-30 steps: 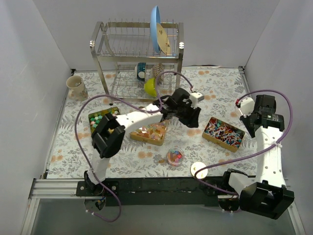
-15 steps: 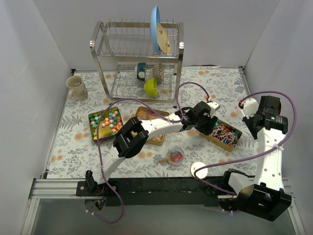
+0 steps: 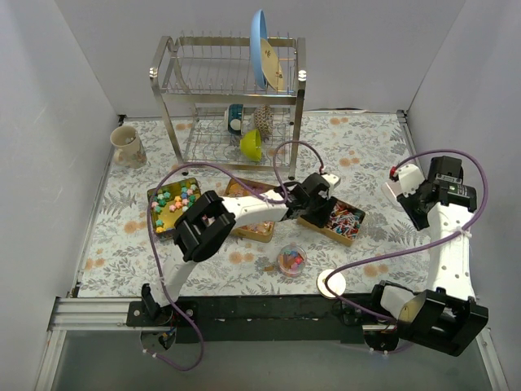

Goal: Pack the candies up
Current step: Move the storage box to the center of the board, then adjust the storage box at the center of the board, then scoop the fake candies from the storage box, then place the fake candies in the packing bottle.

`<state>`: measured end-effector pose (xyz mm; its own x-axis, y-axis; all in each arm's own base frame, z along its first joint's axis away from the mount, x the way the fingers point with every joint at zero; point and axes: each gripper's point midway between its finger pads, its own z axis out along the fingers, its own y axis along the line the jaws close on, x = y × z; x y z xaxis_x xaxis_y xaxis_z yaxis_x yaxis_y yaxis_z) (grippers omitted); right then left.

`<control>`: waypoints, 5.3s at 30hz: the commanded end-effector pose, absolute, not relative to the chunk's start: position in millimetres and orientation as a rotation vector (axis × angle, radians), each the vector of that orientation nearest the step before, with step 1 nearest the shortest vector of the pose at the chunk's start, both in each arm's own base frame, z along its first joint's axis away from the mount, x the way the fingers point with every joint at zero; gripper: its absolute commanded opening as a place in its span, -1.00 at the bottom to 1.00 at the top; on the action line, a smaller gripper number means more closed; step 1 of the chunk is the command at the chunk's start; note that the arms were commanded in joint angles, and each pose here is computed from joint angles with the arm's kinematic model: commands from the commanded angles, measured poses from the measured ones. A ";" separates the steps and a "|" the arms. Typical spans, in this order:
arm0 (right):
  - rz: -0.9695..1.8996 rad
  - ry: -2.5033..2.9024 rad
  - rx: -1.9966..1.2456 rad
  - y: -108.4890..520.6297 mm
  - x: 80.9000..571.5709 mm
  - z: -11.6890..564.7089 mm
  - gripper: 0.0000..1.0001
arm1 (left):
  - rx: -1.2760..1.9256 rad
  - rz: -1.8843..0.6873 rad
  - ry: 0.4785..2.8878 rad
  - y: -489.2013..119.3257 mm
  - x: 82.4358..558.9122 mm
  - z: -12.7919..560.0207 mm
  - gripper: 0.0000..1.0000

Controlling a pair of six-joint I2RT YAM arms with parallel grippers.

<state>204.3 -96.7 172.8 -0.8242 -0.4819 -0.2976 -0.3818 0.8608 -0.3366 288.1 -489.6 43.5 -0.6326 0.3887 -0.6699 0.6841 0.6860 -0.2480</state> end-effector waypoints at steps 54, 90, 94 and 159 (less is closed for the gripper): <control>-1.239 1.891 -2.587 23.1 294.5 201.6 -0.97 | 0.487 -0.815 2.378 -332.6 305.6 109.5 -1.00; -0.246 2.452 -2.183 140.3 263.1 86.3 -0.97 | 0.300 -0.749 2.279 -235.7 317.4 156.0 -0.86; -0.162 2.402 -2.175 134.5 252.0 89.8 -0.97 | 0.320 -0.774 2.260 -234.0 313.4 162.4 -0.77; -0.293 1.843 -2.404 64.5 197.8 152.1 -0.97 | 0.329 -0.743 2.200 -192.3 343.7 172.2 -0.32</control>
